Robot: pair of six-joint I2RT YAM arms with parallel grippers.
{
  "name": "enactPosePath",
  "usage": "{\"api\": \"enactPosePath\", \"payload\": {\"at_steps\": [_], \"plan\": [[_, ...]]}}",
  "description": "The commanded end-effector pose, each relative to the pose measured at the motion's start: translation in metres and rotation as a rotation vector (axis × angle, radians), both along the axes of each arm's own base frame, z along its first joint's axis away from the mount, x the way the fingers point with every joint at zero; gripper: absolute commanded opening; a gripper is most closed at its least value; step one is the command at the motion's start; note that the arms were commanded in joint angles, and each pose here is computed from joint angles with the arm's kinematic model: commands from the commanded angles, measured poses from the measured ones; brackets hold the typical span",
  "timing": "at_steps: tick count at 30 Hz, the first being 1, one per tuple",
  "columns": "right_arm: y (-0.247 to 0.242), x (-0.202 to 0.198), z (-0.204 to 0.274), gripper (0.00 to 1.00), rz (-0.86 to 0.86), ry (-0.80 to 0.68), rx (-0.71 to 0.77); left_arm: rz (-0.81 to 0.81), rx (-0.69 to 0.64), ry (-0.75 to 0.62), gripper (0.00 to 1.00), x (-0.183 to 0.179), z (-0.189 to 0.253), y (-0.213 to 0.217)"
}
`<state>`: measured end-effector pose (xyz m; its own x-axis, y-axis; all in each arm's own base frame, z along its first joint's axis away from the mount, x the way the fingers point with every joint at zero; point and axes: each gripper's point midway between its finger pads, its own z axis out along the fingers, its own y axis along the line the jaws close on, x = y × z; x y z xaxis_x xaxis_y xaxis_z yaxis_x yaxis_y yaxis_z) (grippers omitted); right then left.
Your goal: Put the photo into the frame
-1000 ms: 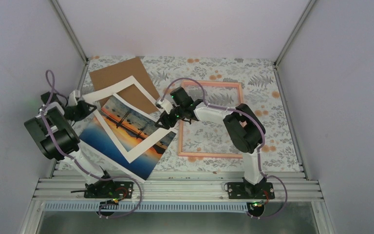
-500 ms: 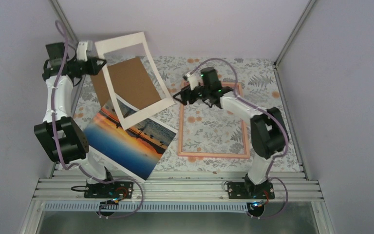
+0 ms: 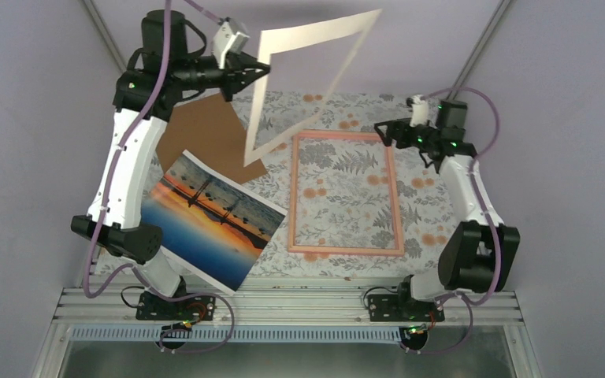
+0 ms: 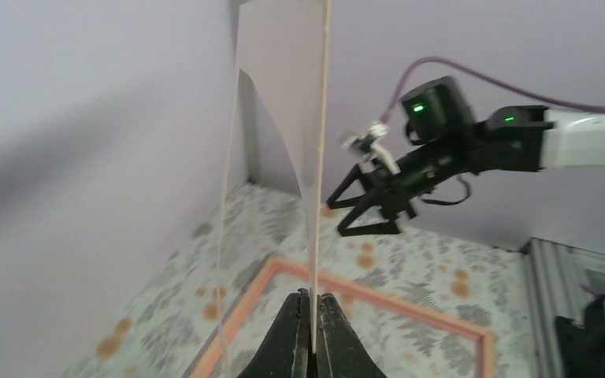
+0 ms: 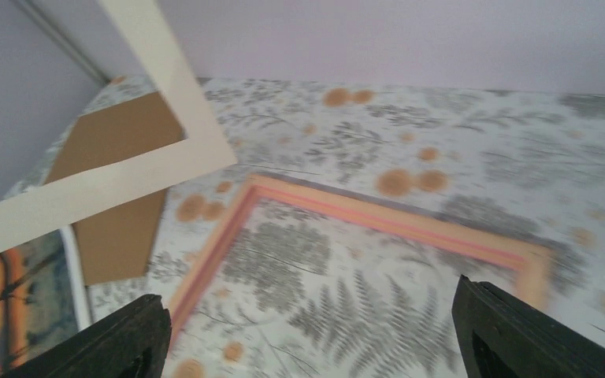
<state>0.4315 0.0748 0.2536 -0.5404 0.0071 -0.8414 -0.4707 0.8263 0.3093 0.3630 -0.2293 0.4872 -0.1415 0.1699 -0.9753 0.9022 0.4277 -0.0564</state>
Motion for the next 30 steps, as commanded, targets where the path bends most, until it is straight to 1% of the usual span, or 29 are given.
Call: {"api": "enactPosePath", "payload": {"at_steps": [1, 7, 9, 11, 12, 14, 17, 19, 23, 26, 30], "plan": [[-0.052, -0.027, 0.002, 0.89, -0.115, -0.011, -0.078, -0.136, -0.034, -0.036, 0.02, -0.037, 0.024, -0.044], [-0.134, -0.050, 0.006, 0.90, -0.347, -0.005, -0.092, -0.328, -0.124, 0.115, 0.02, -0.061, 0.017, -0.093], [-0.164, -0.057, 0.010, 0.94, -0.437, -0.008, -0.098, -0.368, -0.145, 0.180, 0.02, -0.062, 0.007, -0.104], [-0.185, -0.062, 0.011, 0.95, -0.503, -0.002, -0.093, -0.376, -0.163, 0.267, 0.02, -0.053, -0.011, -0.111], [-0.193, -0.065, 0.009, 0.95, -0.528, 0.006, -0.089, -0.372, -0.162, 0.326, 0.02, -0.047, -0.030, -0.115], [-0.203, -0.069, 0.003, 0.95, -0.564, 0.026, -0.081, -0.349, -0.179, 0.395, 0.02, -0.036, -0.056, -0.118], [-0.209, -0.074, -0.006, 0.95, -0.583, 0.049, -0.070, -0.264, -0.215, 0.490, 0.02, -0.014, -0.106, -0.118], [-0.208, -0.075, -0.012, 0.95, -0.581, 0.060, -0.062, -0.201, -0.215, 0.544, 0.02, 0.003, -0.142, -0.116], [-0.205, -0.076, -0.019, 0.94, -0.565, 0.072, -0.057, -0.099, -0.184, 0.594, 0.02, 0.036, -0.209, -0.109], [-0.205, -0.074, -0.023, 0.93, -0.558, 0.085, -0.045, -0.050, -0.152, 0.643, 0.02, 0.056, -0.248, -0.106], [-0.206, -0.070, -0.027, 0.93, -0.558, 0.100, -0.026, -0.022, -0.134, 0.678, 0.02, 0.071, -0.280, -0.102]]}}
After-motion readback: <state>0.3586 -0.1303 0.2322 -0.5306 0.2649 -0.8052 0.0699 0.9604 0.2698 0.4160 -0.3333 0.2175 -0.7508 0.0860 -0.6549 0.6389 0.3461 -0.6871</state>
